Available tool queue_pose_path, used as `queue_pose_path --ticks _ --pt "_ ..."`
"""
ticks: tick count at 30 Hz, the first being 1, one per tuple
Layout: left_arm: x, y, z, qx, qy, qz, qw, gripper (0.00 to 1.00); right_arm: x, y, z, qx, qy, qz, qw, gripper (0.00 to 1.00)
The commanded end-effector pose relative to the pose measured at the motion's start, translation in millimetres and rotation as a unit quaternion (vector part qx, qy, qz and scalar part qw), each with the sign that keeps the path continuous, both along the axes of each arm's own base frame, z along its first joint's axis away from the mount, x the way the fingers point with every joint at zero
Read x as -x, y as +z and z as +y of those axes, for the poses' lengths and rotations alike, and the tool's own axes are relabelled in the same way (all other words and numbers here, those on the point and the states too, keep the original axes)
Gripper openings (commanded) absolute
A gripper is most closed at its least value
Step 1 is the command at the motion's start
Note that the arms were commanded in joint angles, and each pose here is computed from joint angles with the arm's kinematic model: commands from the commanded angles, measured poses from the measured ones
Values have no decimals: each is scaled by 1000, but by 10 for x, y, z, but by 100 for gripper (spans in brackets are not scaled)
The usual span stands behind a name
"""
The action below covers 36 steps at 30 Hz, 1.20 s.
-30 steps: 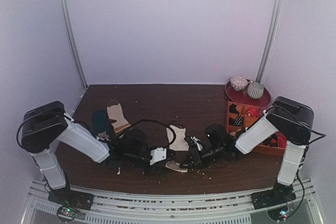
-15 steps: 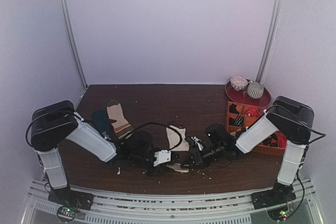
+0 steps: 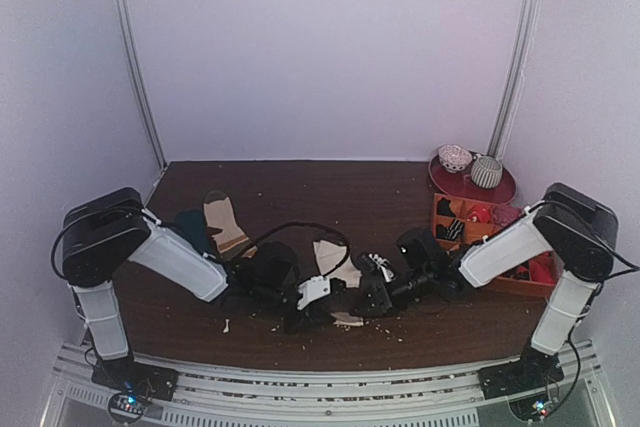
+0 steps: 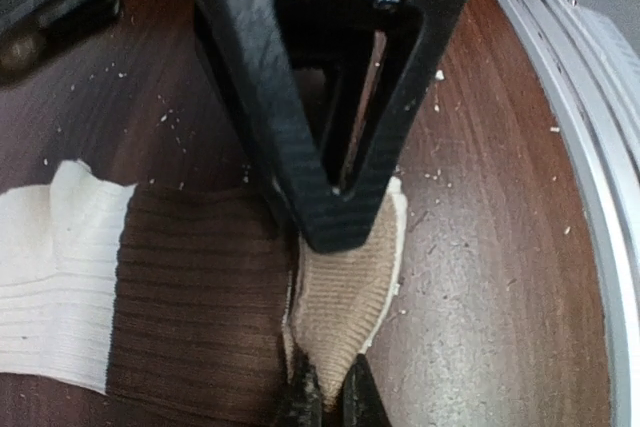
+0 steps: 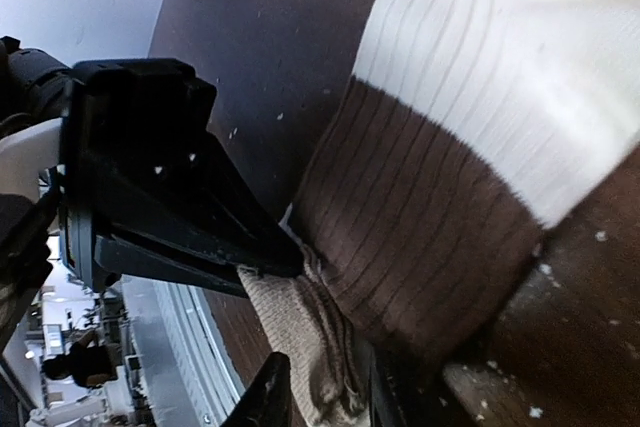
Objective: Roll the socks
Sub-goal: Roll a pair of socks at the center of the board.
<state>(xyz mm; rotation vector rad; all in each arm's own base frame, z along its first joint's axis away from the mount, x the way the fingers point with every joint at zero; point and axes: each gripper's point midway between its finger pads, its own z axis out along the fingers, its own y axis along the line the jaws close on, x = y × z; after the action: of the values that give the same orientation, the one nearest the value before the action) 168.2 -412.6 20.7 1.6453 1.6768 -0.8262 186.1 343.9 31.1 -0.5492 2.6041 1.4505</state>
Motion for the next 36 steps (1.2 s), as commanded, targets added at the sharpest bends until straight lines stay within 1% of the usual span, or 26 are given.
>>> queue_pose_path --ticks 1,3,4,6,7,9,11,13,16,21,28,34,36 --pt "342 -475 437 -112 50 205 971 0 -212 278 -152 23 -3 -160 987 28" --pt "392 -508 525 -124 67 266 954 0 -267 584 -178 -8 -8 -259 966 30" --pt "426 -524 574 -127 73 298 943 0 -241 701 -243 -12 -3 -327 945 32" --pt "483 -558 656 -132 84 339 928 0 -134 823 -273 -17 20 -420 907 36" --pt "509 -576 687 -137 85 353 922 0 -75 831 -270 -15 39 -456 889 37" --pt "547 -634 743 -153 90 369 912 0 69 768 -210 3 94 -518 850 38" --pt "550 -660 750 -161 90 378 907 0 149 701 -136 26 136 -560 817 39" --pt "540 -694 761 -167 93 380 905 0 190 651 -62 38 170 -578 797 40" --pt "526 -711 756 -167 95 381 904 0 241 544 4 45 209 -582 784 40" --pt "525 -736 764 -169 96 381 904 0 329 374 109 48 257 -579 772 40" --pt "513 -754 782 -171 95 378 905 0 465 185 217 40 299 -548 781 38" --pt "523 -779 813 -175 95 379 904 0 348 74 219 74 277 -545 788 36" --pt "525 -777 813 -174 95 379 904 0 269 42 210 93 264 -544 791 33"
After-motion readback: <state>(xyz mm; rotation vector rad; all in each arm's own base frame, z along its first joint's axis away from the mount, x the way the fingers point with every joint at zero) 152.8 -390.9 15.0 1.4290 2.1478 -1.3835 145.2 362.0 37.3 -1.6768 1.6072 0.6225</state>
